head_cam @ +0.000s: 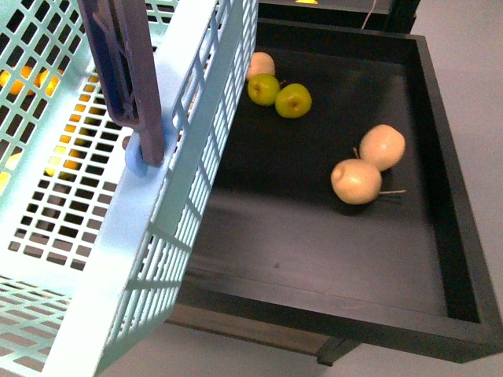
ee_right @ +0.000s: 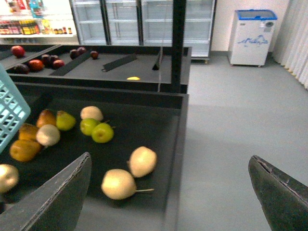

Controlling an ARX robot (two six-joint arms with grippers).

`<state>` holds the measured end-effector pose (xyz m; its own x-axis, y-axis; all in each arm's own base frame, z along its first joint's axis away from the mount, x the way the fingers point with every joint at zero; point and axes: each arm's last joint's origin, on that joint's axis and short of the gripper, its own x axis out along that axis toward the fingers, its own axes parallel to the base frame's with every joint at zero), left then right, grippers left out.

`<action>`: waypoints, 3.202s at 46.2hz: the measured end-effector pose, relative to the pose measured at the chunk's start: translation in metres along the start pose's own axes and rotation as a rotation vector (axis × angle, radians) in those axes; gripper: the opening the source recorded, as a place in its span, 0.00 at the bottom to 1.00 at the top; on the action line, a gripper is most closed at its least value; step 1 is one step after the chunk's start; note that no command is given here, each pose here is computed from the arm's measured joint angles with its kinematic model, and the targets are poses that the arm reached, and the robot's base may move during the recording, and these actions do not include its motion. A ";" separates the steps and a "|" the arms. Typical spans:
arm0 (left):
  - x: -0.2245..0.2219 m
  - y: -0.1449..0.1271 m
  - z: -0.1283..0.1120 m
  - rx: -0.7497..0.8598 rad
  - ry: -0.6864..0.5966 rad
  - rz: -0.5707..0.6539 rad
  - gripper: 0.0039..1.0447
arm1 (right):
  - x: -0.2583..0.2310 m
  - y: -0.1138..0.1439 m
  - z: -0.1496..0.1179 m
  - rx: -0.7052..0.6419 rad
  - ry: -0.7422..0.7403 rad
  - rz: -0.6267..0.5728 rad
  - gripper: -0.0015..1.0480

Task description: Pick lemon and mango into basket

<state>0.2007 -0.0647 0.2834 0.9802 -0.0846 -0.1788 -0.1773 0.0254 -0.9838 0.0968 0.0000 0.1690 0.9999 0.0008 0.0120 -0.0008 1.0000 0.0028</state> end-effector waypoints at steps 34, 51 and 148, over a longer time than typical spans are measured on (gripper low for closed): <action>0.000 0.000 0.000 0.000 0.000 0.000 0.06 | 0.000 0.000 0.000 0.000 -0.001 -0.003 0.92; 0.000 0.000 0.000 -0.001 0.001 0.000 0.06 | 0.000 0.000 0.000 0.000 -0.002 -0.001 0.92; 0.031 -0.008 -0.019 0.572 0.249 0.295 0.06 | 0.000 0.000 0.000 0.000 0.000 0.001 0.92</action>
<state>0.2311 -0.0862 0.2859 0.8365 -0.2177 -0.5028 -0.2928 0.5981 -0.7460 0.0969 0.0000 0.1689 0.9999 0.0019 0.0120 -0.0019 1.0000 0.0028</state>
